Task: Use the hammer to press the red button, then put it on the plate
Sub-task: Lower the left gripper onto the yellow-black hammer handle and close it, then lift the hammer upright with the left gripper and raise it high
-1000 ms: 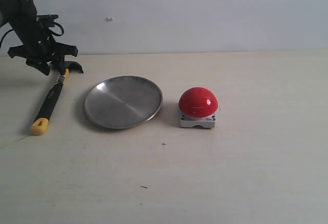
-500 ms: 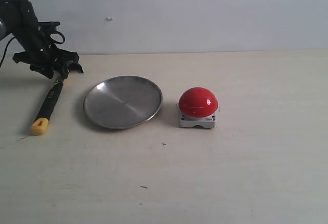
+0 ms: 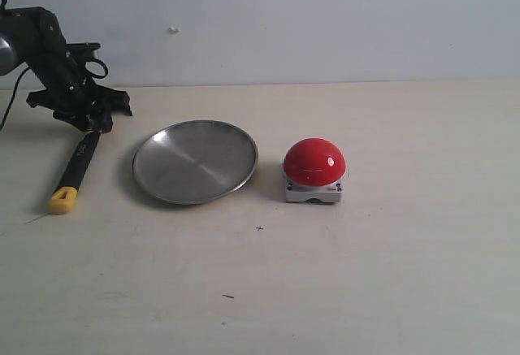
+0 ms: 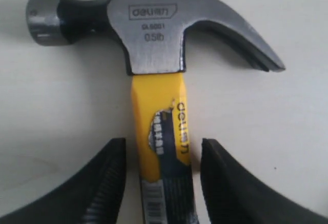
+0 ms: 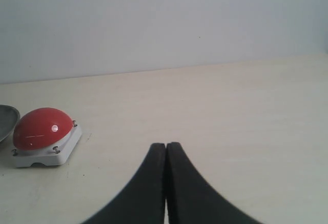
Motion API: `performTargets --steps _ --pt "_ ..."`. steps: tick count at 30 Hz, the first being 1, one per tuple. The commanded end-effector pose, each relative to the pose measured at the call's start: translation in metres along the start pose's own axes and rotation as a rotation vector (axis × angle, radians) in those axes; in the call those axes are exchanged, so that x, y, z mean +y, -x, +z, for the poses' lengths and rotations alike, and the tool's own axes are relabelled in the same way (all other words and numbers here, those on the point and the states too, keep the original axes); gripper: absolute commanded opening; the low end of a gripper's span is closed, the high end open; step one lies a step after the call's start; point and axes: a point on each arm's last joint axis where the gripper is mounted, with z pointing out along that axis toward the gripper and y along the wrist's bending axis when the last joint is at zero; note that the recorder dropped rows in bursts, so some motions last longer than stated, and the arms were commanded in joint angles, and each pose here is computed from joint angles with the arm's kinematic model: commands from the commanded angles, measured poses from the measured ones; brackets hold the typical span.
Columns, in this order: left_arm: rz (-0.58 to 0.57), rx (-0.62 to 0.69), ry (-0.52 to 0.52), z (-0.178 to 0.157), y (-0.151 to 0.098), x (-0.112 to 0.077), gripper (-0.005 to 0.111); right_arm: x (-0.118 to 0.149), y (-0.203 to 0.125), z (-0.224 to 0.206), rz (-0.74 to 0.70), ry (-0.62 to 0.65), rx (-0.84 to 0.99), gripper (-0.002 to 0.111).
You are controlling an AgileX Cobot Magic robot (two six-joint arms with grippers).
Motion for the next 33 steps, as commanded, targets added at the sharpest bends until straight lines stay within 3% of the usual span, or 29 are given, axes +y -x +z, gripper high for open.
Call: performTargets --steps 1,10,15,18,24,33 --pt "0.002 0.000 -0.010 -0.001 0.001 -0.002 0.046 0.000 -0.001 0.000 0.001 -0.005 -0.005 0.000" --pt "0.002 0.052 -0.013 -0.002 -0.004 -0.003 0.044 0.000 -0.001 0.000 0.001 -0.005 -0.005 0.000" --pt "0.002 0.060 -0.014 -0.002 -0.005 -0.003 0.022 0.000 -0.001 0.000 0.001 -0.005 -0.005 0.000" --pt "0.002 0.060 -0.014 -0.002 -0.005 -0.003 0.000 0.000 -0.001 0.000 0.001 -0.005 -0.005 0.000" --pt "0.005 0.030 -0.012 -0.010 -0.001 -0.003 0.000 0.000 -0.001 0.000 0.001 -0.005 -0.005 0.000" --pt "0.008 -0.091 -0.010 -0.068 0.017 -0.007 0.000 0.000 -0.001 0.000 0.001 -0.005 -0.005 0.000"
